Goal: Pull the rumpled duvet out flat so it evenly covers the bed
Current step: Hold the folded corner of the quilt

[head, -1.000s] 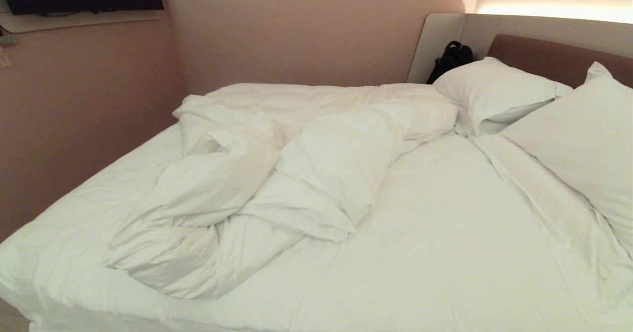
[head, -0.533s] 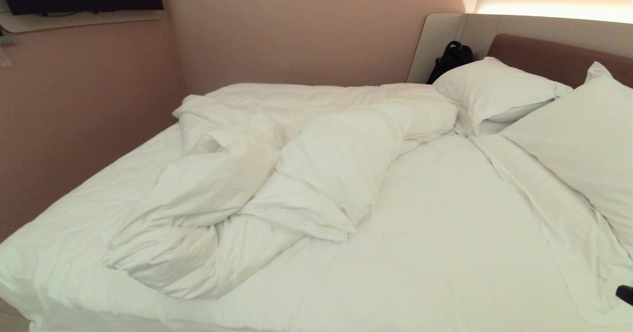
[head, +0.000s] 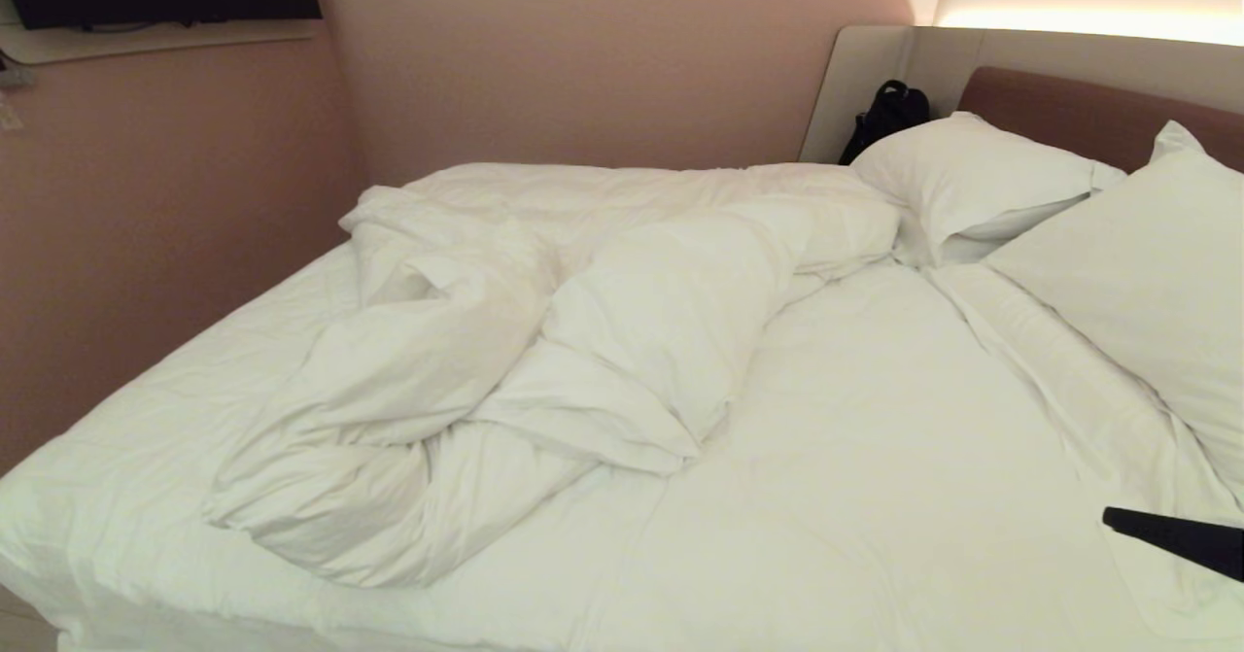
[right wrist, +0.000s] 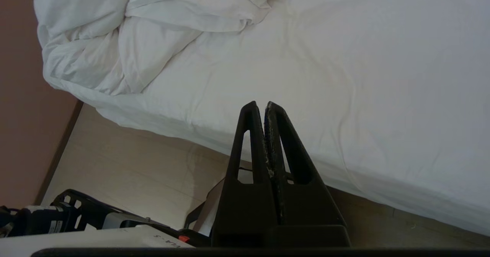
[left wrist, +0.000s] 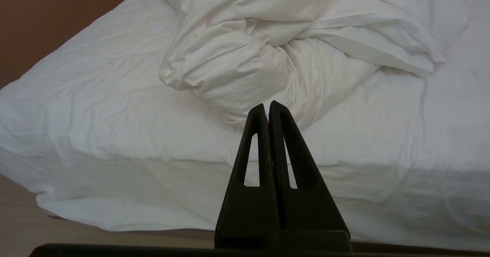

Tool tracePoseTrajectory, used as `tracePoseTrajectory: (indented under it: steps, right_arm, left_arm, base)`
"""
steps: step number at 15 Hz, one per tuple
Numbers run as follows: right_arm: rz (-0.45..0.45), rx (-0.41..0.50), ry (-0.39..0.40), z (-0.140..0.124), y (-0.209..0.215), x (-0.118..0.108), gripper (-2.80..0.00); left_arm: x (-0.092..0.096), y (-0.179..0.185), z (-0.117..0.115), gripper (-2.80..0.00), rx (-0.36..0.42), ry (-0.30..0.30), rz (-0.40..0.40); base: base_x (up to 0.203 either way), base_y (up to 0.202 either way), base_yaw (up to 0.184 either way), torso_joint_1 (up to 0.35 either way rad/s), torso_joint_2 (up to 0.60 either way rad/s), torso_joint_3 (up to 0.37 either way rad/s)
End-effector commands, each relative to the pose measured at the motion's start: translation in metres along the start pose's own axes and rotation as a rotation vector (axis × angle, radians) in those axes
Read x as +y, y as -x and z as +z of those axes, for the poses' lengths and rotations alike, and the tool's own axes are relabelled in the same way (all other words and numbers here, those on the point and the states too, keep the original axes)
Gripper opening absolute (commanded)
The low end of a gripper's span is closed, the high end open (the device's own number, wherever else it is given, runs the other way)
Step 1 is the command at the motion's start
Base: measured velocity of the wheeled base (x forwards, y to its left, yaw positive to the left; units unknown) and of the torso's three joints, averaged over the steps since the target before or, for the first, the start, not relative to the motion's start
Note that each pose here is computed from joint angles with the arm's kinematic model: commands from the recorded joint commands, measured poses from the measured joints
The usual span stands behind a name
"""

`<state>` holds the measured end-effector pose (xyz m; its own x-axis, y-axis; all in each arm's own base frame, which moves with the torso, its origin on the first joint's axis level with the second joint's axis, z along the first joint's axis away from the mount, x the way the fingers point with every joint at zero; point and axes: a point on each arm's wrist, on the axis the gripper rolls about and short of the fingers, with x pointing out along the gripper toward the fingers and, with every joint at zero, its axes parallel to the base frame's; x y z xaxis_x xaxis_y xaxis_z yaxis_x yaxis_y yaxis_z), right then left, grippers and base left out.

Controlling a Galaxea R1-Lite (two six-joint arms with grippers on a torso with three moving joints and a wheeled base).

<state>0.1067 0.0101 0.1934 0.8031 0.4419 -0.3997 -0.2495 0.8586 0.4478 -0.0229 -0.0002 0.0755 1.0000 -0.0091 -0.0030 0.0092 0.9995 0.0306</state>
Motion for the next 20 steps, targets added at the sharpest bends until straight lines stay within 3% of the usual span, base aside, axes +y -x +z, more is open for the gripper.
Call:
tracePoseTrajectory:
  steps: [1, 6, 12, 20]
  right_arm:
    - [-0.001, 0.022, -0.011, 0.008, -0.020, -0.007, -2.80]
    - [0.065, 0.052, -0.017, 0.023, -0.040, -0.011, -2.80]
    - [0.060, 0.107, -0.044, 0.046, -0.074, -0.021, -2.80]
    - [0.094, 0.199, -0.040, 0.053, -0.142, -0.029, -2.80]
  left_arm:
    - [0.000, 0.000, 0.000, -2.80, 0.000, 0.000, 0.000]
    - [0.000, 0.000, 0.000, -2.80, 0.000, 0.000, 0.000]
    - [0.000, 0.000, 0.000, -2.80, 0.000, 0.000, 0.000]
    - [0.000, 0.000, 0.000, -2.80, 0.000, 0.000, 0.000]
  base:
    - [0.000, 0.000, 0.000, 0.000, 0.00, 0.000]
    - [0.000, 0.000, 0.000, 0.000, 0.00, 0.000]
    - [0.000, 0.000, 0.000, 0.000, 0.00, 0.000]
    - [0.000, 0.000, 0.000, 0.000, 0.00, 0.000]
